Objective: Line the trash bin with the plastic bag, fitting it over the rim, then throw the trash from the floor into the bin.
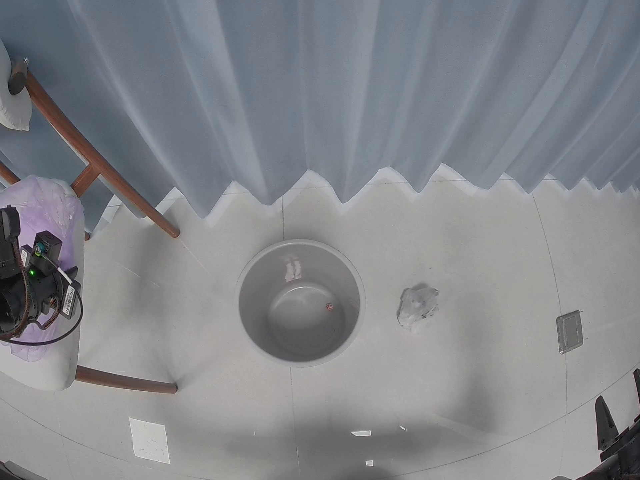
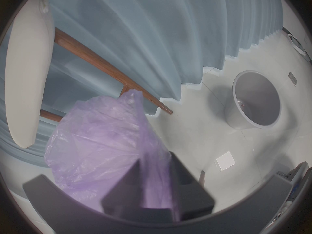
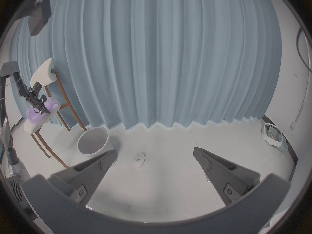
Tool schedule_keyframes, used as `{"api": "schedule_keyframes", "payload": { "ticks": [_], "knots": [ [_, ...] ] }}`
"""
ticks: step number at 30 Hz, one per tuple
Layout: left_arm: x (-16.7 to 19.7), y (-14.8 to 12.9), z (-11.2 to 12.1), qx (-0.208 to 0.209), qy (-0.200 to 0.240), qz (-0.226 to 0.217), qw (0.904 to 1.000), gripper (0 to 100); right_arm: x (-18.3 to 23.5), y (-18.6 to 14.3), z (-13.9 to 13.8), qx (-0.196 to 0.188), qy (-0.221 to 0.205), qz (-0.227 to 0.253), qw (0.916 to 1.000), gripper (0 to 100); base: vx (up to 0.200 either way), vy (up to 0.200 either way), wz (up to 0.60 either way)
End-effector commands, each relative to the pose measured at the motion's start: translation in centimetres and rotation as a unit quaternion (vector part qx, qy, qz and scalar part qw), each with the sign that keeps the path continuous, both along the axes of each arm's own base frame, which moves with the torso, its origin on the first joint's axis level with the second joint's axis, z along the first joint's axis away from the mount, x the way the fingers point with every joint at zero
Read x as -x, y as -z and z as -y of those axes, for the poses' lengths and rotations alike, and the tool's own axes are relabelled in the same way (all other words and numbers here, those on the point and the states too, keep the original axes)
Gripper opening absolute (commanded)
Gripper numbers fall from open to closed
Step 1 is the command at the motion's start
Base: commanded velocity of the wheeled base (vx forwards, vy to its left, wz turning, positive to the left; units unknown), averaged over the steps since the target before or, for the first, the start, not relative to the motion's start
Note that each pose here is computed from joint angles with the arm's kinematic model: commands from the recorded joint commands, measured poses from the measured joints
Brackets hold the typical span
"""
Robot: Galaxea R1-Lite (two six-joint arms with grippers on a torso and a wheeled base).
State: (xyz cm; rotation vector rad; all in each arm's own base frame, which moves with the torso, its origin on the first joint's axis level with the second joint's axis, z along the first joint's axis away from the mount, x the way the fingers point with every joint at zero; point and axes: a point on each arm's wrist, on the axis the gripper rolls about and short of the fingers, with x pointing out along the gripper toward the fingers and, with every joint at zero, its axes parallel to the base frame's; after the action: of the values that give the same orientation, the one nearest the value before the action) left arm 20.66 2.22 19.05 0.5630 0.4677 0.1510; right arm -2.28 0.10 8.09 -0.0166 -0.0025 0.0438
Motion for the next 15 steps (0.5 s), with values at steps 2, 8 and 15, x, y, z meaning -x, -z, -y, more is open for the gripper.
{"api": "schedule_keyframes", "payload": {
  "ticks": [2, 8, 15],
  "knots": [
    [1.0, -0.9, 0.1, 0.033, -0.013, 0.029, 0.9989, 0, 0.0, 0.5, 0.0, 0.000, 0.000, 0.000, 1.0000, 100, 0.000, 0.000, 0.00],
    [2.8, -2.6, 0.4, 0.082, -0.014, 0.084, 0.9930, 0, 0.0, 0.5, 0.0, 0.000, 0.001, 0.000, 1.0000, 100, 0.000, 0.000, 0.00],
    [4.7, -4.4, 2.0, 0.207, 0.063, 0.140, 0.9662, 0, 0.0, 0.5, 0.0, 0.000, 0.002, 0.000, 1.0000, 100, 0.000, 0.000, 0.00]
  ]
}}
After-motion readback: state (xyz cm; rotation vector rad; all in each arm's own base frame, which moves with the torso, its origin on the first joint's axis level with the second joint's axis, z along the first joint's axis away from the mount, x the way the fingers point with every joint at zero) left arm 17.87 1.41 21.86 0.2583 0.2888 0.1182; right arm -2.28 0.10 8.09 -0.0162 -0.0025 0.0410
